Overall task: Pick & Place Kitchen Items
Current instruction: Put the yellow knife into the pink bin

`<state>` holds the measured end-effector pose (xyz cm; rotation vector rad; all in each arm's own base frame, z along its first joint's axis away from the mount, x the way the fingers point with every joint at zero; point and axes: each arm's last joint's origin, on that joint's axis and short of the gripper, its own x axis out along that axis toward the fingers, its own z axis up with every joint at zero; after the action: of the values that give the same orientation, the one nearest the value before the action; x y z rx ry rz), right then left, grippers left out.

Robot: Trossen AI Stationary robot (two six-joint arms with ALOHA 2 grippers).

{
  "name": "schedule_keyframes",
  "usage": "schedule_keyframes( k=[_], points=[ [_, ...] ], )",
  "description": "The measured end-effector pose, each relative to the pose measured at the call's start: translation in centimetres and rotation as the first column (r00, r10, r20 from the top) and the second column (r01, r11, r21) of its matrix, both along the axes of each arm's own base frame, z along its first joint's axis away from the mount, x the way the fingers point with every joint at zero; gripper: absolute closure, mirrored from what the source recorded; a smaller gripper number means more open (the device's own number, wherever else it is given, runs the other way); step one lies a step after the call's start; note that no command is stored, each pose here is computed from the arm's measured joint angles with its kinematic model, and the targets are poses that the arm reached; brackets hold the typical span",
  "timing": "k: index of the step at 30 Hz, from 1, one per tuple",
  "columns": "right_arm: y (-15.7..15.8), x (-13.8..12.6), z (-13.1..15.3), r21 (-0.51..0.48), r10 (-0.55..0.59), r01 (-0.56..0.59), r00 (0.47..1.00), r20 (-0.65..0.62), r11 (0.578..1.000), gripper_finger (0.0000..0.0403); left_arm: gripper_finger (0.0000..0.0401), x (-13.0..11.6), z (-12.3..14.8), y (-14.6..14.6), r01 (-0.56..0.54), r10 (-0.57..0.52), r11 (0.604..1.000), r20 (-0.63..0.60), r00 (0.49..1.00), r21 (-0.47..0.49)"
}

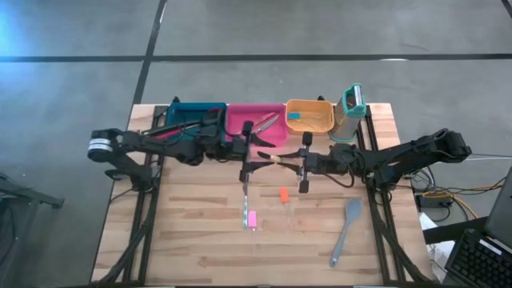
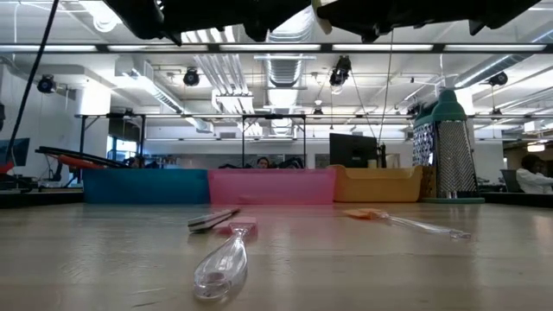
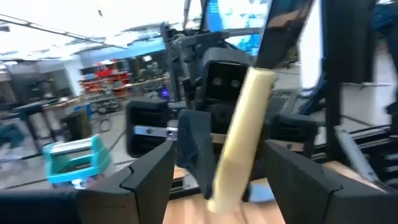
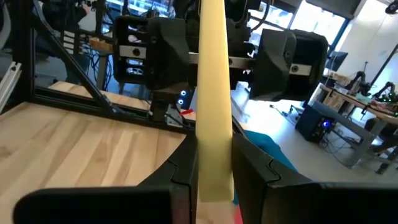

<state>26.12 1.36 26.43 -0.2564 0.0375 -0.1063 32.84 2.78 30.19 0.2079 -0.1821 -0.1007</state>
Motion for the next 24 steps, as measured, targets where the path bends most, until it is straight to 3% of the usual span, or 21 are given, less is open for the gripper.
schedule_keyframes(
  k=[3, 9, 13, 18, 24],
  points=[
    [0.00, 0.00, 0.00, 0.000, 0.000, 0.000, 1.000, 0.000, 1.000, 0.0346, 0.0156, 0.41, 0.32, -0.14, 0.062, -0.062, 0.998, 0.008, 0.998, -0.011],
    [0.00, 0.00, -0.02, 0.001, 0.000, 0.000, 1.000, -0.001, 1.000, 0.0346, 0.0185, 0.73, 0.20, -0.11, 0.066, -0.066, 0.998, -0.003, 0.998, -0.010],
    [0.00, 0.00, -0.04, -0.001, 0.000, 0.000, 1.000, -0.003, 1.000, 0.0346, 0.0244, 0.72, 0.43, -0.13, 0.066, -0.066, 0.998, 0.008, 0.998, -0.007],
    [-0.04, 0.00, -0.05, 0.011, -0.004, 0.004, 1.000, -0.003, 1.000, 0.0346, 0.0348, 0.72, 0.41, -0.10, 0.061, -0.061, 0.998, 0.008, 0.998, 0.004],
    [-0.04, 0.00, -0.07, 0.014, -0.005, 0.005, 1.000, -0.004, 1.000, 0.0346, 0.0347, 0.73, 0.37, -0.11, 0.062, -0.062, 0.998, 0.004, 0.998, 0.001]
  ],
)
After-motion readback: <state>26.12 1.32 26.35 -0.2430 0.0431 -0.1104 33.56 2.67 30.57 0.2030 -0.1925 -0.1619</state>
